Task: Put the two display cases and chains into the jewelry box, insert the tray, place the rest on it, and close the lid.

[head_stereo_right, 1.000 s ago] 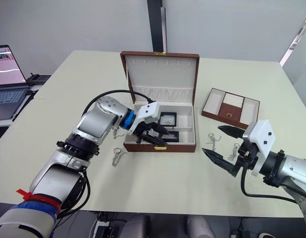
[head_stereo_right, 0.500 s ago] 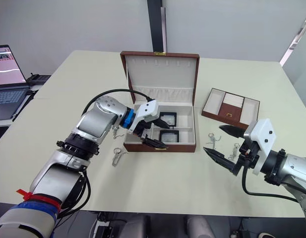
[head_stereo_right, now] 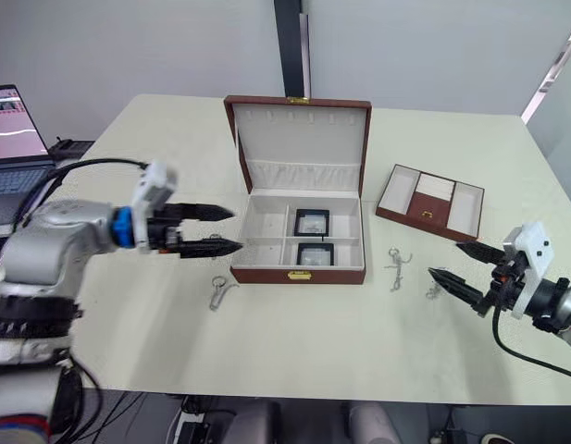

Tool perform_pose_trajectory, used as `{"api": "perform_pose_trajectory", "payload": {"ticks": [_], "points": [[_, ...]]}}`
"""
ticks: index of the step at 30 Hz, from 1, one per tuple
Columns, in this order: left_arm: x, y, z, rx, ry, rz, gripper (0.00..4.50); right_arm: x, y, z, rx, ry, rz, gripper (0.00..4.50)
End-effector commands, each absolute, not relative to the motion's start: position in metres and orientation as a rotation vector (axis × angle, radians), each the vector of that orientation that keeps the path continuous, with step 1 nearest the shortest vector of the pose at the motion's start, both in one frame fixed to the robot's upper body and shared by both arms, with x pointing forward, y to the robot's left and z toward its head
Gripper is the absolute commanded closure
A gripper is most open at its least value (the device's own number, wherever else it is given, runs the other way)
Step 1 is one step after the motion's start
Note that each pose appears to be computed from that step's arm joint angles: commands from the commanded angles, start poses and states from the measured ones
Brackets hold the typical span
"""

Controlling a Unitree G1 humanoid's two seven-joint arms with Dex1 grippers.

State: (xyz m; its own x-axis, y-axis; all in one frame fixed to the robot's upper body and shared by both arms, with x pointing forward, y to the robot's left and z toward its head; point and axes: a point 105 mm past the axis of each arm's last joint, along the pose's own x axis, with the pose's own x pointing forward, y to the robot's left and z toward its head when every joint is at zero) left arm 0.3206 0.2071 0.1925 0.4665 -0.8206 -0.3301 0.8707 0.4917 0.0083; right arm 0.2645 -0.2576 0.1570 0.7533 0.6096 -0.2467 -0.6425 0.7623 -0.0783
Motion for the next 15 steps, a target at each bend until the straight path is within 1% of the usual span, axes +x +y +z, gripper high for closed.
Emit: {"api": "perform_pose_trajectory", "payload": {"ticks": [1, 5, 8, 15], "points": [[0.309, 0.241, 0.205, 0.202, 0.256, -0.886, 0.03, 0.274, -0.285, 0.163, -0.191, 0.179, 0.610, 0.00], [0.296, 0.286, 0.194, 0.175, 0.267, -0.678, 0.03, 0.283, -0.306, 0.151, -0.171, 0.189, 0.548, 0.00], [0.284, 0.337, 0.177, 0.169, 0.262, -0.431, 0.03, 0.291, -0.319, 0.140, -0.143, 0.184, 0.487, 0.00], [0.272, 0.380, 0.153, 0.175, 0.263, -0.161, 0.03, 0.297, -0.338, 0.130, -0.137, 0.169, 0.417, 0.00]]}}
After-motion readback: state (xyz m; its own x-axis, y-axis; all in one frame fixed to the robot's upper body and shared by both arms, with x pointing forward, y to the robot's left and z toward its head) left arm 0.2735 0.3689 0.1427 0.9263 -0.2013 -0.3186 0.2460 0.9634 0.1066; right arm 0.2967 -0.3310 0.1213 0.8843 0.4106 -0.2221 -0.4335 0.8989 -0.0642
